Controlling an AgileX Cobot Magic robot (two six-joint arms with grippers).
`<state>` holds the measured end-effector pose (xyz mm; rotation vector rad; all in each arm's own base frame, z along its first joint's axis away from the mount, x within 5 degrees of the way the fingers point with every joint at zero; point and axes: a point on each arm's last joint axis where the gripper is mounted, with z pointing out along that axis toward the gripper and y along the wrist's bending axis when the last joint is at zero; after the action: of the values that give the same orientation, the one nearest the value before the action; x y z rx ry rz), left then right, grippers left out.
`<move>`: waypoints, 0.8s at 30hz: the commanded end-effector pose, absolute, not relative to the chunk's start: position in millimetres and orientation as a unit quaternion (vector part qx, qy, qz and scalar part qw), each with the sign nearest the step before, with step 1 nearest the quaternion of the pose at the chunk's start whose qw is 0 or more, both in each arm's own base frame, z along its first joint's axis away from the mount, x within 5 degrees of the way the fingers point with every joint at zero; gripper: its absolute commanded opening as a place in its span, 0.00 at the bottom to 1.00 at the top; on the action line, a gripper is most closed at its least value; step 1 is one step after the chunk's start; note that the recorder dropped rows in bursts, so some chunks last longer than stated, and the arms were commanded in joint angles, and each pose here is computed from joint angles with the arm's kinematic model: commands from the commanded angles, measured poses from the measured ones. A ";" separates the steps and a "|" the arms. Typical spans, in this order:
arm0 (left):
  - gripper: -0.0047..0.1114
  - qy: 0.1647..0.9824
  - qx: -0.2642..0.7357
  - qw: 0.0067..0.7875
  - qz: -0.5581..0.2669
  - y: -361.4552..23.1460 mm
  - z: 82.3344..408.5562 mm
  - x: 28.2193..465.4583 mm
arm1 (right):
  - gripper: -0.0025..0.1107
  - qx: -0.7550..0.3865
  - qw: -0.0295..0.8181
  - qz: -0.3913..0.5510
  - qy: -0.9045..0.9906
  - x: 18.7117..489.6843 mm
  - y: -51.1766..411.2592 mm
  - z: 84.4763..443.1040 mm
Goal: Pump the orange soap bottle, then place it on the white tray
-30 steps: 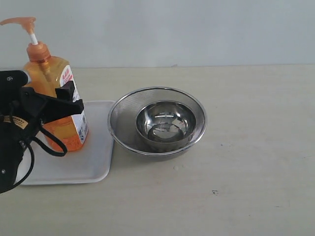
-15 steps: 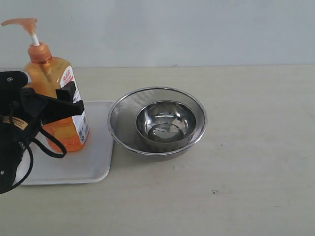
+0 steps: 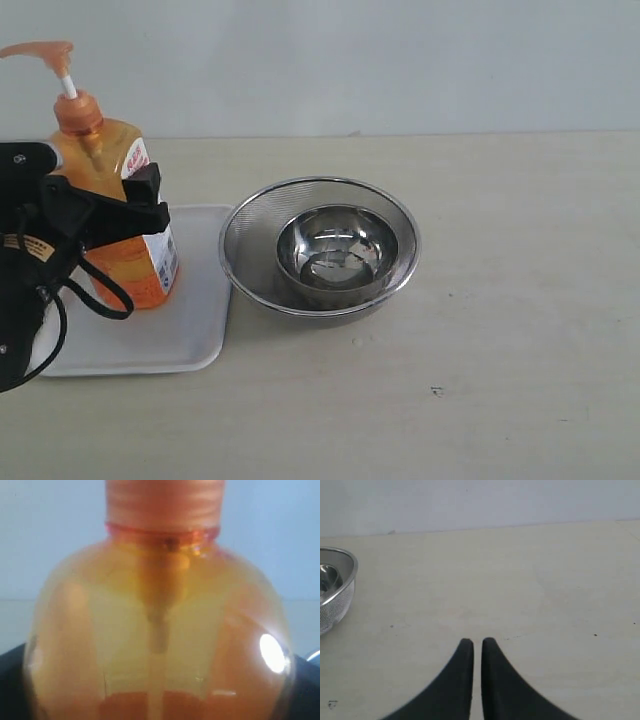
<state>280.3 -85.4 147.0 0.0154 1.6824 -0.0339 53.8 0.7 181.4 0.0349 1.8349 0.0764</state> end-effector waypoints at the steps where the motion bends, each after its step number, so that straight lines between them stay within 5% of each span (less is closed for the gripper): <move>1: 0.95 0.738 0.020 0.675 -0.008 -86.1 151.4 279.4 | 0.05 0.014 0.613 0.031 0.789 53.7 0.6 182.9; 24: 0.97 0.757 0.027 0.652 -0.021 -65.0 188.9 224.8 | 0.05 0.014 0.609 0.030 0.792 53.5 0.5 182.0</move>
<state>235.7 -68.3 187.1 0.0600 1.6810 -0.0321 53.7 0.6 180.9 0.0355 1.8405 0.0757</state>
